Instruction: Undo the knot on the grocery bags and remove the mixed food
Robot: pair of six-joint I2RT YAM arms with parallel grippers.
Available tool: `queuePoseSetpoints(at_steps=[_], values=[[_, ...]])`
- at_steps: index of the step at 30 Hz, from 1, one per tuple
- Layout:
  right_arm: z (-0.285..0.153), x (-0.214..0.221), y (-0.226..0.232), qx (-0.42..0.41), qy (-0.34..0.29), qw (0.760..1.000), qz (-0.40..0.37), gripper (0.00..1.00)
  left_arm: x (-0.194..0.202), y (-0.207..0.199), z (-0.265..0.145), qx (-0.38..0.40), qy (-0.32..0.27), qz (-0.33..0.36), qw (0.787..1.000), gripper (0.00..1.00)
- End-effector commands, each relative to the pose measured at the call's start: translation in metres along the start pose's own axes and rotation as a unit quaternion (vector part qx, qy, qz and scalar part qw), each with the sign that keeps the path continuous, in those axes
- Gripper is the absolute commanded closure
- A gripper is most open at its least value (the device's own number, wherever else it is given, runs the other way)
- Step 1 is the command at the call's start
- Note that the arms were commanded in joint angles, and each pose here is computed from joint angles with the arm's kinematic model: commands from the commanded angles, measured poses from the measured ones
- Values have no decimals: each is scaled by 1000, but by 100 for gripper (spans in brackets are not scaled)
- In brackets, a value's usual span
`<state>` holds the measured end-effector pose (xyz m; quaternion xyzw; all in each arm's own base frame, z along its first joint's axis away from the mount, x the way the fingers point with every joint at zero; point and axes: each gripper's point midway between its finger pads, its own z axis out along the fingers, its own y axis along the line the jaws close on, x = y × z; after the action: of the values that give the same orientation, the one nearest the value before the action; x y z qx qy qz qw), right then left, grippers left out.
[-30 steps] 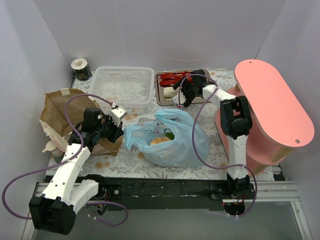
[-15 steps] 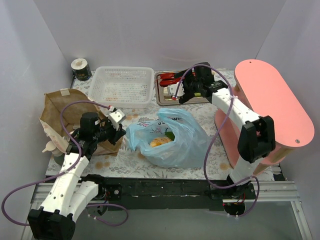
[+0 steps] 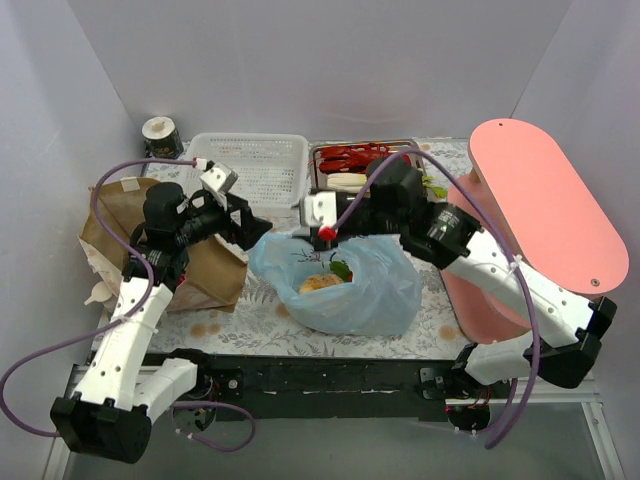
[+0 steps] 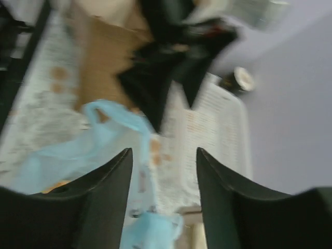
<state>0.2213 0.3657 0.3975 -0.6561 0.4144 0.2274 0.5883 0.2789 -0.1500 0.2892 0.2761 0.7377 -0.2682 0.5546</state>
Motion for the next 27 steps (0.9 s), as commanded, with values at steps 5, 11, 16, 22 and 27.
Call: queuePoseSetpoints(at_steps=[5, 11, 16, 22, 27], values=[[2, 77, 141, -136, 91, 982, 94, 57, 3, -19, 39, 125, 28, -34, 991, 13], [-9, 144, 166, -92, 169, 976, 103, 54, 30, -48, 54, 195, 69, -29, 978, 10], [-26, 154, 191, -115, 175, 971, 118, 52, 51, -76, 56, 242, 107, -9, 964, 9], [-33, 158, 195, -119, 182, 970, 113, 52, 68, -90, 69, 253, 134, 20, 958, 11], [-40, 164, 200, -120, 189, 969, 104, 52, 79, -91, 81, 243, 156, 74, 954, 18]])
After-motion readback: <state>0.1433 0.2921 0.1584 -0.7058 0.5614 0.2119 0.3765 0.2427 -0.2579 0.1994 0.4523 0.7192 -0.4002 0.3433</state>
